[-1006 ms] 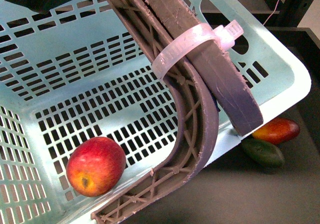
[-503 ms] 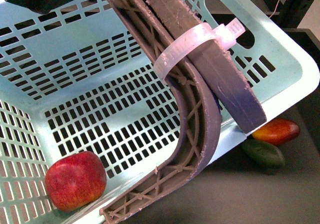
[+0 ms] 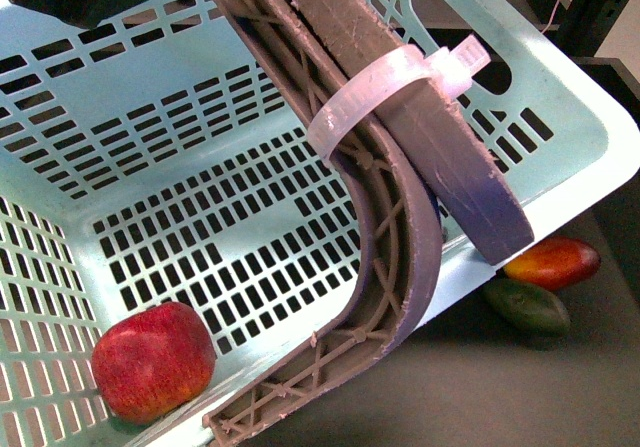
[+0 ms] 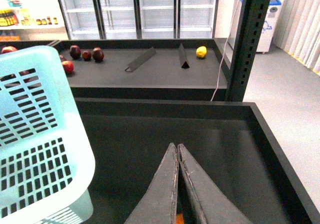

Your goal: Pick apple with right arm and hold basket with left

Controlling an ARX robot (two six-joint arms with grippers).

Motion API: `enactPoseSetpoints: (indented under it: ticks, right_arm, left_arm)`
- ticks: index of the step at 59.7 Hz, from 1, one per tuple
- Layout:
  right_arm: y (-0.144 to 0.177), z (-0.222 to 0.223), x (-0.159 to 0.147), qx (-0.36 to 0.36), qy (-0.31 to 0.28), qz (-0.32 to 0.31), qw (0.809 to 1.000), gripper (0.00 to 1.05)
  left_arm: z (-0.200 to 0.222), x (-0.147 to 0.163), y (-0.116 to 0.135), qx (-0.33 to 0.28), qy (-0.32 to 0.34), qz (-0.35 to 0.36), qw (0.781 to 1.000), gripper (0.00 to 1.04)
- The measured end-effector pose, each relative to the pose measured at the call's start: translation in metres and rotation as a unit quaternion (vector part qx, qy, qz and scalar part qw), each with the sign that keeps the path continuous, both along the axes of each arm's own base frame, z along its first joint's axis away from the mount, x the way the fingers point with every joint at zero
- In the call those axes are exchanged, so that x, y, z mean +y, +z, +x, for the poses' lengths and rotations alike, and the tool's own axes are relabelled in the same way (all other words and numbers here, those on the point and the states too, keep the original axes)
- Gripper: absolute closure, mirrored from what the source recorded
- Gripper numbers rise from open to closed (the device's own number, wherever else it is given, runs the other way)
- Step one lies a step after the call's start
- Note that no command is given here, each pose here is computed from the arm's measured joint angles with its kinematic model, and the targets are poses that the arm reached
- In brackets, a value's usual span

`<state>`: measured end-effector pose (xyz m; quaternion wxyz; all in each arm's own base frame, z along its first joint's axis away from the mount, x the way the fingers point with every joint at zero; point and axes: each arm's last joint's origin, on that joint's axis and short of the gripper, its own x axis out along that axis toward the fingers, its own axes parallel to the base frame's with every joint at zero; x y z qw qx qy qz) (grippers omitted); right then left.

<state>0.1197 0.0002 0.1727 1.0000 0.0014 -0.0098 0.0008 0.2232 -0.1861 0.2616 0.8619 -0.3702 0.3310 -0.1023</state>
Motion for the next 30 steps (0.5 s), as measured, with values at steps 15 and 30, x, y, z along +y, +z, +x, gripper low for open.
enactPoseSetpoints:
  ticks: [15,30]
  right_arm:
    - [0.000,-0.006,0.000,0.000,0.000,0.000,1.000,1.03]
    - [-0.001,-0.011,0.000,0.001,0.000,0.000,1.000,1.03]
  left_arm:
    - [0.000,0.000,0.000,0.000,0.000,0.000,1.000,0.88]
    - [0.000,0.000,0.000,0.000,0.000,0.000,1.000,0.88]
